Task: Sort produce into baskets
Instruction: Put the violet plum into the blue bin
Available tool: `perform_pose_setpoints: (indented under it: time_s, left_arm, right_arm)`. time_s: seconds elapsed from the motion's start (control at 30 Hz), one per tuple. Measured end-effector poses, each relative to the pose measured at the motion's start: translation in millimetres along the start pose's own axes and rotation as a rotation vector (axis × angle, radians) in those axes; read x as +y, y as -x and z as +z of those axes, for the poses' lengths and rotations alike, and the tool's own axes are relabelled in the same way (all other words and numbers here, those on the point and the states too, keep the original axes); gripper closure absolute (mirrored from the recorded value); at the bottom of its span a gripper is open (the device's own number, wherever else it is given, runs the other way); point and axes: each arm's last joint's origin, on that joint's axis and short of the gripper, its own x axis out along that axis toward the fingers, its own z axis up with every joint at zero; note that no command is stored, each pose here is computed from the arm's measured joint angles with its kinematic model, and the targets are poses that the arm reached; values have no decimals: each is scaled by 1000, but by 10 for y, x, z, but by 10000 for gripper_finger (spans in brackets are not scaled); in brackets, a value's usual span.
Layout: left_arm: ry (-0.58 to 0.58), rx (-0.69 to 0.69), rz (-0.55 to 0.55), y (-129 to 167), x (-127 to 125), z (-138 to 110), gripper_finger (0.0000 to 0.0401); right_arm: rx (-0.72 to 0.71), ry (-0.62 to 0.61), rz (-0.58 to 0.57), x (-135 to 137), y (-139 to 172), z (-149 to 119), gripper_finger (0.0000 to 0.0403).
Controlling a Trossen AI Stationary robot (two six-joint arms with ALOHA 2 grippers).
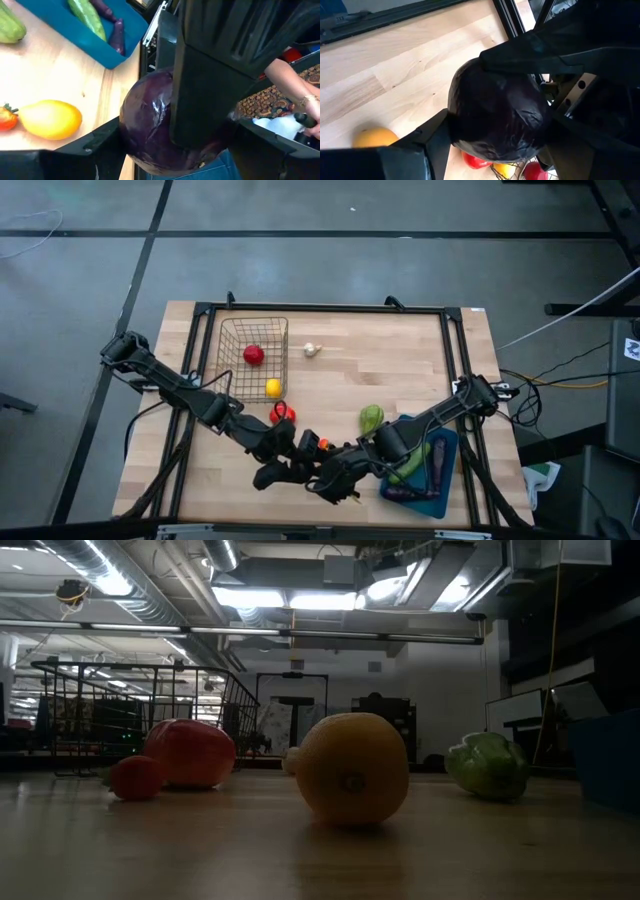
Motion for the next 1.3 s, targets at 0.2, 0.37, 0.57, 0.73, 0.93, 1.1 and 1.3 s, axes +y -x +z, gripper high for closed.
perform_pose_setpoints:
  time_s: [0.2, 0.37, 0.57, 0.73, 0.93, 1.1, 1.3]
  left_arm:
    - [22, 1, 6, 1, 7, 1, 89]
    - [-7, -13, 24, 1, 14, 4, 85]
    - [-75, -31, 45, 1, 26, 15, 84]
    - [-132, -39, 61, 0, 63, 49, 83]
    - [-115, -12, 113, 2, 177, 94, 83]
    - [-107, 7, 130, 7, 221, 110, 83]
    - [-97, 57, 168, 15, 291, 83, 84]
  right_arm:
    - [1, -2, 2, 0, -1, -2, 141]
    - [5, -2, 5, 3, -1, -6, 141]
    - [20, 6, 19, 16, 3, -21, 141]
    - [45, -35, 42, 36, 15, -45, 141]
    - [120, -121, 77, 96, 30, -98, 141]
    - [190, -211, 74, 147, 46, -129, 141]
    - [293, -337, 194, 276, 100, -202, 141]
